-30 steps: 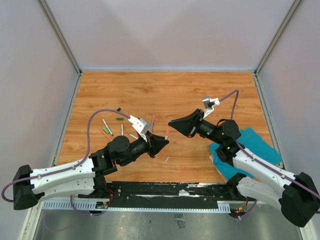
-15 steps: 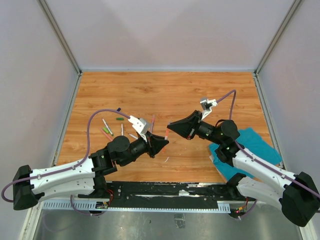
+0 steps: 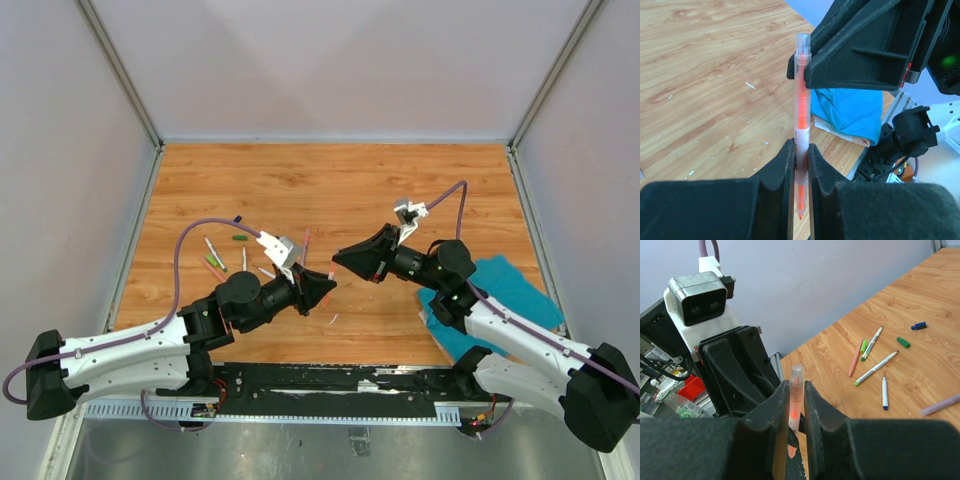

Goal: Insert the pens into the pen caps
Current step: Insert the pen cap onto the pen, then press the pen cap onto the pen.

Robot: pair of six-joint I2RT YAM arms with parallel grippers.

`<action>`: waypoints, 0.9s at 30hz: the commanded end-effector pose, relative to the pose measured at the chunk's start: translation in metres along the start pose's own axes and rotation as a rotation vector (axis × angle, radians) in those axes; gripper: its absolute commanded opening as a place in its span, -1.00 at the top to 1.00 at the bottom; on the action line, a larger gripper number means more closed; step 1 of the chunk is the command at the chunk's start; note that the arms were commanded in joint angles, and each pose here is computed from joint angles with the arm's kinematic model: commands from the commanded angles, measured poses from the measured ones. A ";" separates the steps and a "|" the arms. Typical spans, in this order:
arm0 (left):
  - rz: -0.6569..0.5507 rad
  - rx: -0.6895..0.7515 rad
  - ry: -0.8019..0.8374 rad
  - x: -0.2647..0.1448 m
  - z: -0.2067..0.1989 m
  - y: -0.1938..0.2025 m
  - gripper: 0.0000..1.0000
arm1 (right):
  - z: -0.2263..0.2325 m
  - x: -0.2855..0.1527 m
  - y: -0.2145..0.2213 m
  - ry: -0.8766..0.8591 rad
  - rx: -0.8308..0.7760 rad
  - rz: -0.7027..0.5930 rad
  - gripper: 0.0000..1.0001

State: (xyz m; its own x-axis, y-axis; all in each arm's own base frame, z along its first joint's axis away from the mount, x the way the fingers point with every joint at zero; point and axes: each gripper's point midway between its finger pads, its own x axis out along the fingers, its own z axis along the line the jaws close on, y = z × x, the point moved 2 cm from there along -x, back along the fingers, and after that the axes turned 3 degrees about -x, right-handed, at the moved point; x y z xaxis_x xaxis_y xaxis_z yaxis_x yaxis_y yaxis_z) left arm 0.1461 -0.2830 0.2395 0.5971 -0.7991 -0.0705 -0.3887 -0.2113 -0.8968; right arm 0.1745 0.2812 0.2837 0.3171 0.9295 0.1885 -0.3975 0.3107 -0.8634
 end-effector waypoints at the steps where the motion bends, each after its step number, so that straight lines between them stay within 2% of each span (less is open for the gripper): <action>1: -0.073 -0.009 0.024 -0.002 -0.009 -0.019 0.99 | 0.005 -0.002 0.015 -0.036 -0.021 0.047 0.60; 4: -0.074 -0.009 0.020 -0.003 -0.008 -0.019 0.99 | 0.005 -0.005 0.012 -0.019 -0.047 0.045 0.43; 9: -0.073 -0.007 0.011 -0.004 -0.006 -0.019 0.99 | 0.004 -0.017 0.003 0.058 -0.097 0.033 0.02; 11: -0.072 -0.008 0.007 -0.004 -0.006 -0.020 0.99 | 0.005 -0.024 -0.002 0.090 -0.124 0.024 -0.07; 21: -0.078 -0.008 -0.001 -0.005 -0.005 -0.021 0.99 | -0.001 -0.047 -0.035 0.279 -0.240 -0.010 -0.22; 27: -0.081 -0.009 0.002 -0.005 -0.005 -0.022 0.99 | 0.002 -0.041 -0.054 0.322 -0.234 0.013 -0.23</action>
State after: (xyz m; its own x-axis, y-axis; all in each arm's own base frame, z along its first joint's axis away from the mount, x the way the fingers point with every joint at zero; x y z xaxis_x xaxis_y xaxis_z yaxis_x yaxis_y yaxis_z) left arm 0.1489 -0.2775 0.2485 0.6225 -0.7816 -0.0397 -0.3688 -0.2482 -0.8957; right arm 0.1760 0.2295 0.3083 0.5490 0.8324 0.0759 -0.2226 0.2331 -0.9466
